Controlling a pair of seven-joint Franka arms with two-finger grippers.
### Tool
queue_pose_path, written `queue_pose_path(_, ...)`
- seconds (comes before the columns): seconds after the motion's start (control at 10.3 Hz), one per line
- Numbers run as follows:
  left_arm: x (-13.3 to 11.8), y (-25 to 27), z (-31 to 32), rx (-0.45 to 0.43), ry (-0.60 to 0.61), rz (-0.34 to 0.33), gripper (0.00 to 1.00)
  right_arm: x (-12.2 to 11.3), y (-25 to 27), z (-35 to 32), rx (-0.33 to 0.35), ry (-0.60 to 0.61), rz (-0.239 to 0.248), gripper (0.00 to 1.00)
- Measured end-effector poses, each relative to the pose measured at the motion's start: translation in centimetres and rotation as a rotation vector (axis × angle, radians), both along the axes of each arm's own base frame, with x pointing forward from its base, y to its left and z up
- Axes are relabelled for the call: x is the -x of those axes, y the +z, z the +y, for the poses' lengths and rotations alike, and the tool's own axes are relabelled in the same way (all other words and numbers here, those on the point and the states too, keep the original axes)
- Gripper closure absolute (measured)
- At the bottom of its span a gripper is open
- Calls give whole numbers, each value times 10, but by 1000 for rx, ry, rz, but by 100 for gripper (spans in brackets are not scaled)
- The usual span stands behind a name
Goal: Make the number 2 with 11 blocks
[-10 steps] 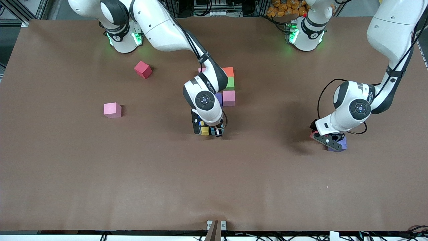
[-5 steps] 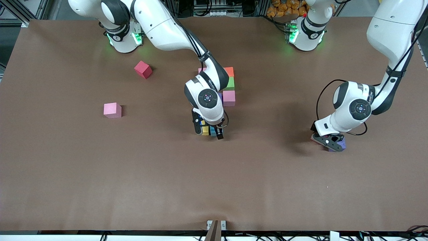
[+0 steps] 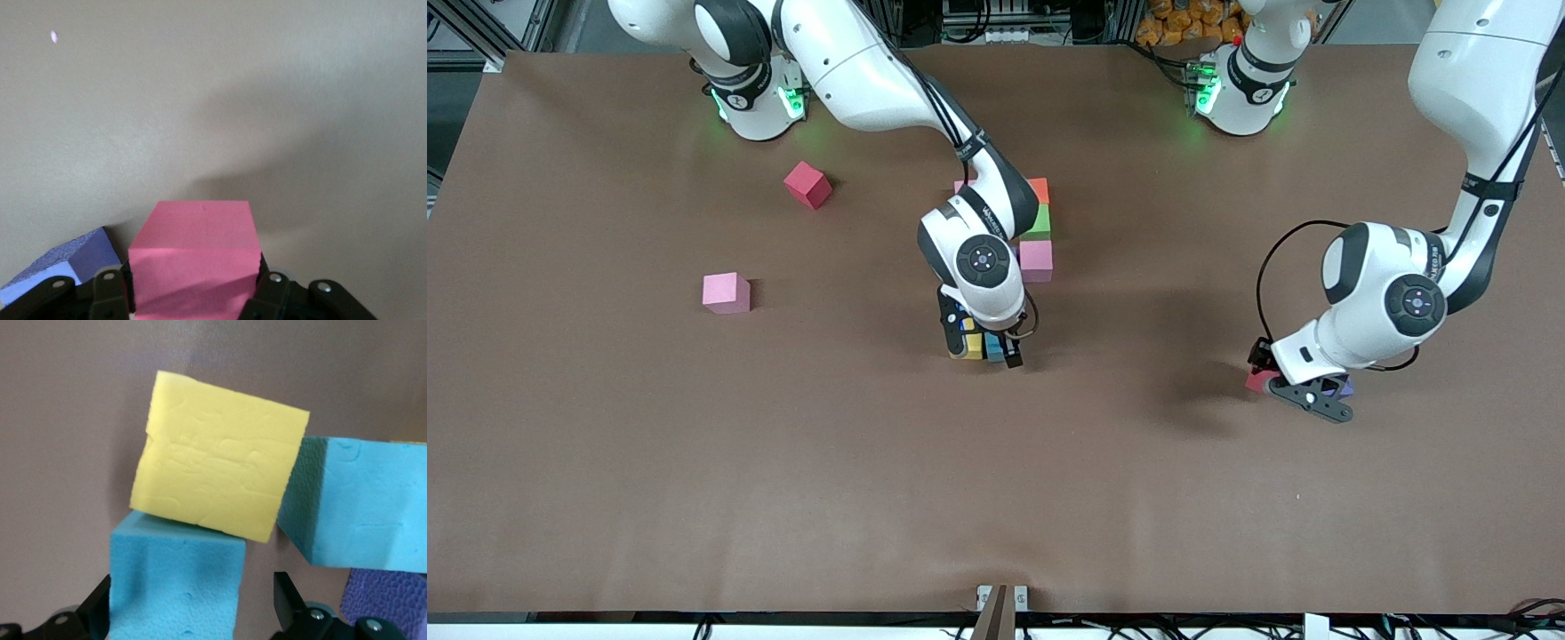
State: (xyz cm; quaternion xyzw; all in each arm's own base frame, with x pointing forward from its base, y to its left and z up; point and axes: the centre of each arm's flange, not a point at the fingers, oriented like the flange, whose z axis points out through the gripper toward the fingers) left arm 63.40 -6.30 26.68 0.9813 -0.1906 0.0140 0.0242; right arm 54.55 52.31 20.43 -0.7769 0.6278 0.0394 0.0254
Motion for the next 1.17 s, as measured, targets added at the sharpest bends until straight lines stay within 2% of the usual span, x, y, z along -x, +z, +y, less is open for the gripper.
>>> queue_pose_path(0.19, -4, 6, -8, 24, 112, -3, 39, -6, 7, -6, 5, -6, 1, 0)
queue_pose_path(0.49, 1, 9, -67, 44, 326, 14, 39, -20, 26, -17, -1, 1, -11, 0)
queue_pose_path(0.78, 8, 7, -118, 55, 532, 37, 39, -38, 52, -27, -5, 25, 9, 0)
queue_pose_path(0.88, 11, 5, -133, 58, 605, 47, 39, -44, 62, -33, -8, 61, 12, 0)
queue_pose_path(1.17, 23, -6, -185, 62, 780, 84, 39, -54, 72, -56, 2, 284, 55, 0)
